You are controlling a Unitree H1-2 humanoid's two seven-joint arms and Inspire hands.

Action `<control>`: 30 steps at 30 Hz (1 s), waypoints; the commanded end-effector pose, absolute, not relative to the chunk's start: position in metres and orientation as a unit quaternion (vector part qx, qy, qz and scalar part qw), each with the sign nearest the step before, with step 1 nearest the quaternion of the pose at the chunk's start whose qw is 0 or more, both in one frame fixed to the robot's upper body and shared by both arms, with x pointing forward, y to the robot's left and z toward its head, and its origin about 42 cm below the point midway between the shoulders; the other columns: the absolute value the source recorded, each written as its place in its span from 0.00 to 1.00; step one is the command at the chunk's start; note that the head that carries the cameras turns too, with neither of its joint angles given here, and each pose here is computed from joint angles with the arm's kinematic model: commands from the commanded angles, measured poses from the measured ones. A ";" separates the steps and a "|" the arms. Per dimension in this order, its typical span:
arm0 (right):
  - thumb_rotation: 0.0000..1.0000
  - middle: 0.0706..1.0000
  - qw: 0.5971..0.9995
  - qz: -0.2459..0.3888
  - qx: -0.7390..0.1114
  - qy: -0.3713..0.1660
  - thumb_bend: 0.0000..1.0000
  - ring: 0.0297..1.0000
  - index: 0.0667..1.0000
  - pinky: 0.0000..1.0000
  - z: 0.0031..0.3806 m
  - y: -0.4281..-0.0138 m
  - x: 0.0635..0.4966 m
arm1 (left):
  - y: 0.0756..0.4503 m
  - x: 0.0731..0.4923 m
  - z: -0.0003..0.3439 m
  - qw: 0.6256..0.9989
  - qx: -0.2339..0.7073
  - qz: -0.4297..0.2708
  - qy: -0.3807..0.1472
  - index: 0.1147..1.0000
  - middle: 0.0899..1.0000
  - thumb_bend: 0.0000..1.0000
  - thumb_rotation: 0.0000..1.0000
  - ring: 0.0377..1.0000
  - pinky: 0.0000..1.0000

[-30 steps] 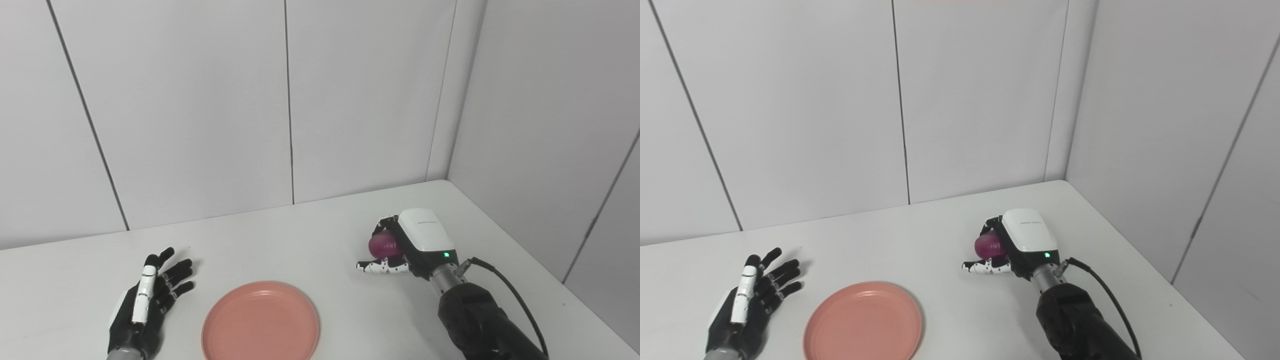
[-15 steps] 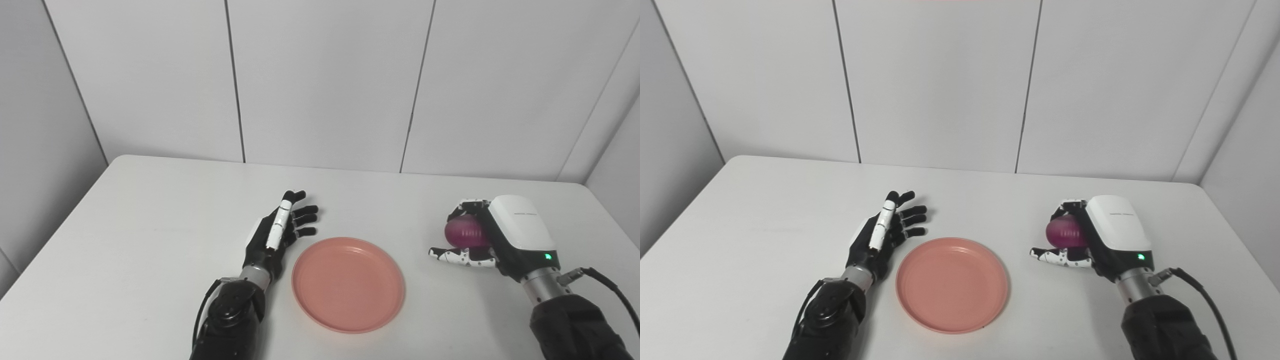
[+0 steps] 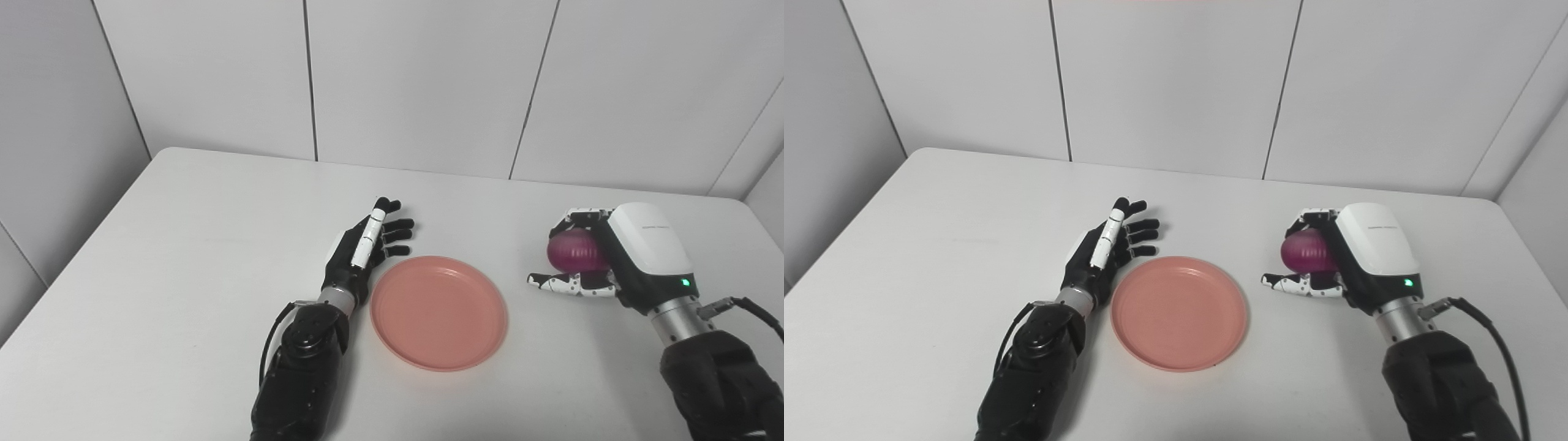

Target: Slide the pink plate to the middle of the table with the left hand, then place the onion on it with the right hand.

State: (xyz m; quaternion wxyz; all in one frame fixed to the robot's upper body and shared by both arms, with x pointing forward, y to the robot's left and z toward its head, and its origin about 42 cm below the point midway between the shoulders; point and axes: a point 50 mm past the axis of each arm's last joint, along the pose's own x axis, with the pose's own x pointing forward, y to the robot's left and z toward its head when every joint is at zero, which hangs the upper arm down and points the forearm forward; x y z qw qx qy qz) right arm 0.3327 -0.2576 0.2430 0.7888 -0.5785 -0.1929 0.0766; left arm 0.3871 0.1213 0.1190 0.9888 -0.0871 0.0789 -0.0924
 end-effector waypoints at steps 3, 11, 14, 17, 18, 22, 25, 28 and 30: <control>0.42 0.17 0.776 0.062 -0.579 -0.243 0.48 0.12 0.23 0.10 0.269 -0.248 0.337 | 0.124 0.387 0.115 0.987 -0.082 -0.096 0.100 0.77 0.67 0.80 0.89 0.74 0.66; 0.40 0.18 0.769 0.071 -0.572 -0.276 0.49 0.13 0.26 0.10 0.274 -0.218 0.330 | 0.136 0.387 0.115 0.987 -0.079 -0.098 0.102 0.78 0.68 0.80 0.89 0.74 0.66; 0.40 0.19 0.769 0.080 -0.565 -0.290 0.49 0.14 0.30 0.11 0.274 -0.202 0.330 | 0.139 0.386 0.114 0.987 -0.078 -0.100 0.102 0.79 0.69 0.80 0.90 0.74 0.65; 0.44 0.18 0.769 0.086 -0.559 -0.297 0.48 0.13 0.25 0.10 0.271 -0.187 0.331 | 0.143 0.385 0.113 0.987 -0.076 -0.100 0.102 0.79 0.69 0.80 0.89 0.74 0.63; 0.45 0.18 0.770 0.086 -0.559 -0.297 0.48 0.13 0.24 0.10 0.271 -0.184 0.331 | 0.144 0.385 0.112 0.987 -0.076 -0.101 0.102 0.79 0.69 0.80 0.90 0.74 0.63; 0.48 0.19 0.775 0.100 -0.549 -0.297 0.48 0.14 0.25 0.11 0.263 -0.162 0.333 | 0.147 0.384 0.112 0.986 -0.077 -0.105 0.103 0.80 0.69 0.80 0.90 0.75 0.67; 0.48 0.19 0.776 0.109 -0.546 -0.297 0.49 0.14 0.25 0.11 0.252 -0.148 0.340 | 0.149 0.385 0.111 0.986 -0.077 -0.104 0.103 0.79 0.69 0.80 0.90 0.75 0.67; 0.50 0.19 0.778 0.117 -0.543 -0.294 0.48 0.14 0.26 0.11 0.245 -0.138 0.344 | 0.151 0.385 0.111 0.987 -0.074 -0.105 0.101 0.79 0.69 0.80 0.90 0.74 0.66; 0.50 0.19 0.778 0.123 -0.543 -0.292 0.48 0.14 0.25 0.11 0.240 -0.132 0.348 | 0.151 0.386 0.111 0.986 -0.075 -0.105 0.101 0.79 0.69 0.79 0.89 0.75 0.67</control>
